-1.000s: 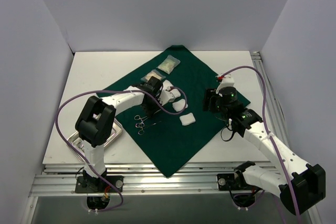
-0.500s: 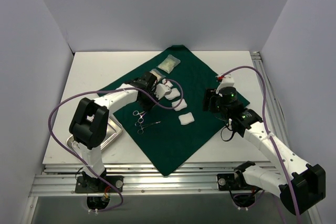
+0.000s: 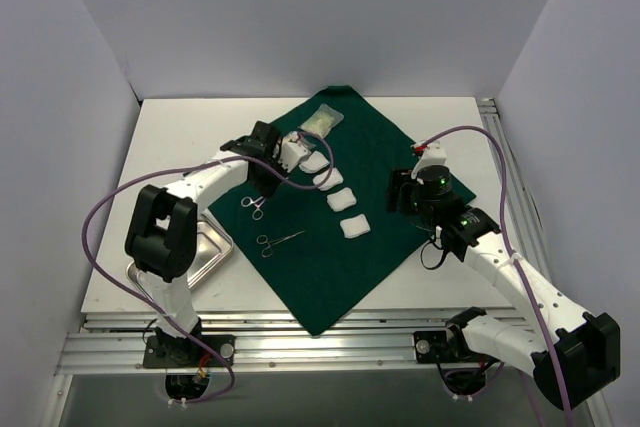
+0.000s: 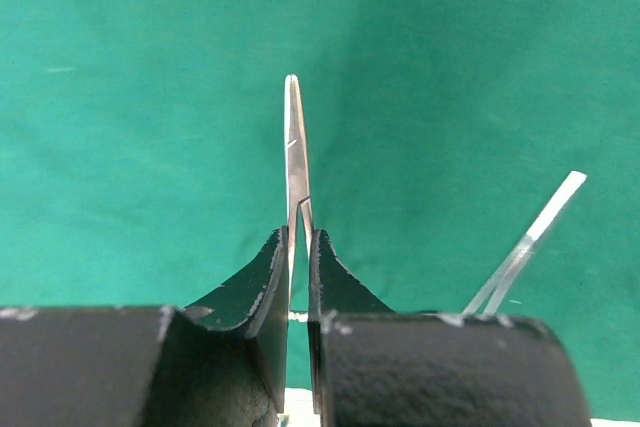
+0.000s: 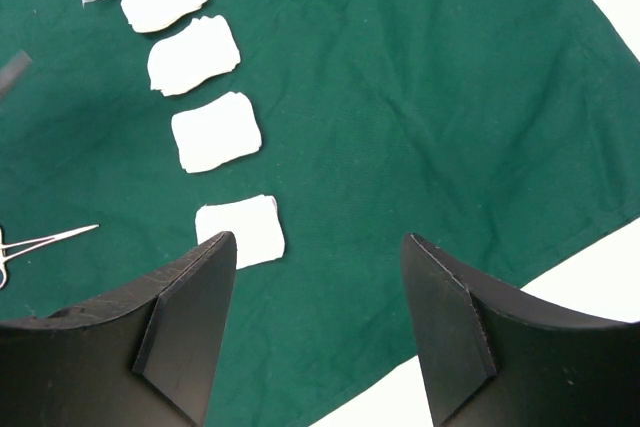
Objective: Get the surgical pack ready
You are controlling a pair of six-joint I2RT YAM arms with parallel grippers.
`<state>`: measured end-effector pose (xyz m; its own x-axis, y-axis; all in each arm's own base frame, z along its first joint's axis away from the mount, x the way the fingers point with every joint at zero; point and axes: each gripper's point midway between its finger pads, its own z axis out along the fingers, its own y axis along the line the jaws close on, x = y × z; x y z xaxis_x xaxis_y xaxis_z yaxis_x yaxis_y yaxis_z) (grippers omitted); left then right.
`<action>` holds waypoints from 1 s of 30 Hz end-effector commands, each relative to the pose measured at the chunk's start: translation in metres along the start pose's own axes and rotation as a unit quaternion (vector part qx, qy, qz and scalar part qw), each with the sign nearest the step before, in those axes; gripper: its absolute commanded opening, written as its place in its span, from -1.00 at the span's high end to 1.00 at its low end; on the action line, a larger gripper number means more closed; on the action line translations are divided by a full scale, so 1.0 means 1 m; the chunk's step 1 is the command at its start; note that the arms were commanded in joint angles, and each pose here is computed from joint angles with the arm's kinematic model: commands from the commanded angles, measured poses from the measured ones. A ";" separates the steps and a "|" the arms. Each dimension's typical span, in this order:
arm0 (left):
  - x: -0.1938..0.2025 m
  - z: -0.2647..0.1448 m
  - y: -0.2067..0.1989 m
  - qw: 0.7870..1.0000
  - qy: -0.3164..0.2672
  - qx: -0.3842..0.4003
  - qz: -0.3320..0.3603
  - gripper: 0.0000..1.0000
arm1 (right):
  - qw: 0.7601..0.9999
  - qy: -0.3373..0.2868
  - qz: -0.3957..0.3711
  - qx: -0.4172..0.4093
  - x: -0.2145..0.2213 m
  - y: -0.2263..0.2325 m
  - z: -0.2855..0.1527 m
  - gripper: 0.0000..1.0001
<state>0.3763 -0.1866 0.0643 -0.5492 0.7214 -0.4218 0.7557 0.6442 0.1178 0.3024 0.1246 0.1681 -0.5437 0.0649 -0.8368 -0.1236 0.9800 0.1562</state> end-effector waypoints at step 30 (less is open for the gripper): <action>0.257 -0.124 0.050 0.981 0.097 -0.089 -0.140 0.95 | 0.997 -0.048 0.017 -0.054 -0.046 0.028 -0.020 -0.25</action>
<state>0.2104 0.0568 0.0767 -0.8408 0.4936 -0.2222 0.4750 0.8696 0.1346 0.3049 0.1403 0.2006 -0.4963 0.0915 -0.8633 -0.1909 0.9586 0.2114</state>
